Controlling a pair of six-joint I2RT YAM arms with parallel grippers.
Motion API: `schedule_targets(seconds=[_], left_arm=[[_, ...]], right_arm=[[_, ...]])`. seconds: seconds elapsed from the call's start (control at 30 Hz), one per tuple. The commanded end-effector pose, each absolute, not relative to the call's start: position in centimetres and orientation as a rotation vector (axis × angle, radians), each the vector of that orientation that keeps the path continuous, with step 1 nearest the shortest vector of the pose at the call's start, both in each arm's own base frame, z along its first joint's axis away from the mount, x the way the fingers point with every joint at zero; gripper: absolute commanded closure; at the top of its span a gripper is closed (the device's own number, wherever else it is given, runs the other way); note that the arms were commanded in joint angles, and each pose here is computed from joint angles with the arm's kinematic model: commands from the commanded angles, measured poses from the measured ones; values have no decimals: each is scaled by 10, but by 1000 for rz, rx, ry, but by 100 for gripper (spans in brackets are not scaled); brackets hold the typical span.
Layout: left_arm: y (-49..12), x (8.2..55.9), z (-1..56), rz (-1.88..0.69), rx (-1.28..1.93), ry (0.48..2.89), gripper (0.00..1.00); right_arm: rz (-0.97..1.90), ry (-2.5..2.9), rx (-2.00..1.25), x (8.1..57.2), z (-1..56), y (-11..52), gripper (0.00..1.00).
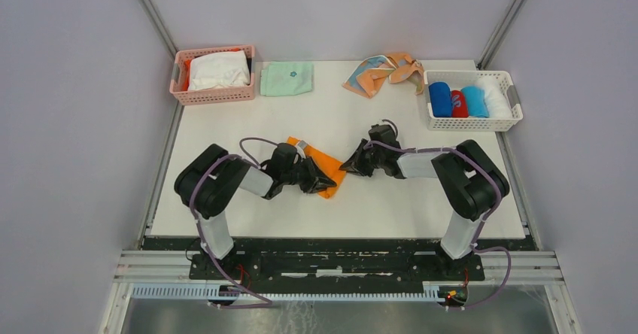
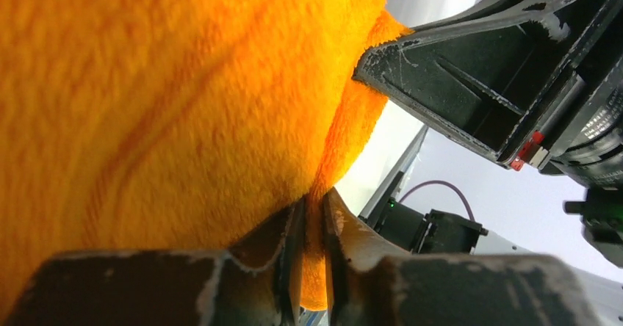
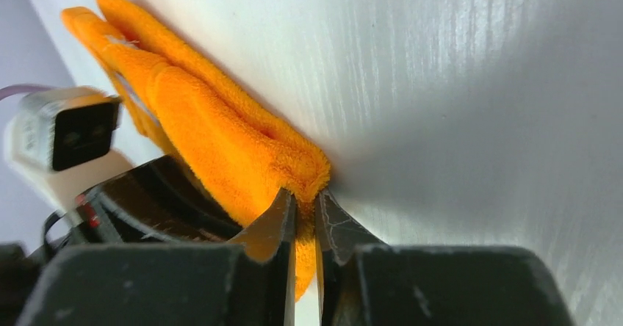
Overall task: Roll the towels
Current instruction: Roll the towel at the center of the board.
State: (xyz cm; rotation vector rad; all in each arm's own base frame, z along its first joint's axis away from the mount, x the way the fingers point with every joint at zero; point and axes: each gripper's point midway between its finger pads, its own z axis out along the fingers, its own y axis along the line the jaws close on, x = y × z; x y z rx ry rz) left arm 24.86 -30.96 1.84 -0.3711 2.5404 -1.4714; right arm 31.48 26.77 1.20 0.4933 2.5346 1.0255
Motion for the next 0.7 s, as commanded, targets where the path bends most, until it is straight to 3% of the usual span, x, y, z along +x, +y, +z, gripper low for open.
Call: schedule_targets(seconds=[0.0,0.27,0.43,0.67], left_arm=[[-283,239,6,-1205,-347,2639,72],[-241,220,-1,-842,-293,2744,66],[-233,235,45,-684,-195,2593,59],[-282,230,126,-467,204,2281,46]], right_arm=[[387,2765,581,280,-38,196,87],[228,2777,560,284,-13,189,88],[214,2799,538,285,-8,195,88],[203,2814,541,285,-3,198,88]])
